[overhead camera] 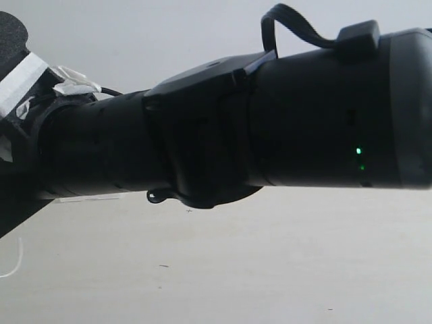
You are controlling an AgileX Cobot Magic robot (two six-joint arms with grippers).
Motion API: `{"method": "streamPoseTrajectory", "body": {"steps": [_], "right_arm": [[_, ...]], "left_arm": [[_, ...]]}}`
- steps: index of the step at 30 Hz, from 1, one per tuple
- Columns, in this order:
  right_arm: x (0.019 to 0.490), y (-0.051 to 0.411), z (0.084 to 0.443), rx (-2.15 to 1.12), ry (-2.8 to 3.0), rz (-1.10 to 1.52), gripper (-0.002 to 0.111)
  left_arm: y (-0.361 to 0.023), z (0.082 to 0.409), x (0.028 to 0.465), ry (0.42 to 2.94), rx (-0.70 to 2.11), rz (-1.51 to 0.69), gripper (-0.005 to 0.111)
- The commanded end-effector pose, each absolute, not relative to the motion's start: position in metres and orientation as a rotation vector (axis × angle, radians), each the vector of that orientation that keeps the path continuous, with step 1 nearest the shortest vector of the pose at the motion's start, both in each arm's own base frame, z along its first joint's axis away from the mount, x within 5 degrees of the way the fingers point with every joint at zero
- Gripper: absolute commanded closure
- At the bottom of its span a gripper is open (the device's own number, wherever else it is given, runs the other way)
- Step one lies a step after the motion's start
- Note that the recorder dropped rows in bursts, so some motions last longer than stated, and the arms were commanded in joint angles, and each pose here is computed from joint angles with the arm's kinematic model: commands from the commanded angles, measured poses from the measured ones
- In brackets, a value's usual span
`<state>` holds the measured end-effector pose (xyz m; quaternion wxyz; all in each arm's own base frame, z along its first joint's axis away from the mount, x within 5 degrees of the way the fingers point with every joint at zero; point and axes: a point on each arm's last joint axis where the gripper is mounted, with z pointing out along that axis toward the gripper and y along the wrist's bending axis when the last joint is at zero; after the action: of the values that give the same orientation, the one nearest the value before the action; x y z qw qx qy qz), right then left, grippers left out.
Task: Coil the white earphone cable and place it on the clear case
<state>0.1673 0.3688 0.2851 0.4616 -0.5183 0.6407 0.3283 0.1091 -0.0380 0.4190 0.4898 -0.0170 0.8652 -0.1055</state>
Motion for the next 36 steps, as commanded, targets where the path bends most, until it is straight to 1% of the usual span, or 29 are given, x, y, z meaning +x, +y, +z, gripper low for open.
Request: {"method": "streamPoseTrajectory", "body": {"steps": [1,10,20,29,36], "right_arm": [[0.168,0.369,0.289,-1.260,1.573,0.806,0.018],[0.167,0.381,0.309,-1.209,1.544,0.938,0.018],[0.173,0.402,0.298,-1.189,1.592,1.034,0.018],[0.170,0.412,0.285,-1.202,1.621,1.039,0.018],[0.170,0.412,0.283,-1.205,1.627,1.039,0.024]], "left_arm": [[-0.038,0.420,0.110,2.087,-0.049,-0.263,0.107],[-0.040,0.421,0.110,2.072,-0.044,-0.292,0.107],[-0.041,0.421,0.110,2.070,-0.045,-0.299,0.107],[-0.043,0.423,0.111,2.051,-0.039,-0.328,0.107],[-0.044,0.424,0.111,2.045,-0.033,-0.347,0.107]]}}
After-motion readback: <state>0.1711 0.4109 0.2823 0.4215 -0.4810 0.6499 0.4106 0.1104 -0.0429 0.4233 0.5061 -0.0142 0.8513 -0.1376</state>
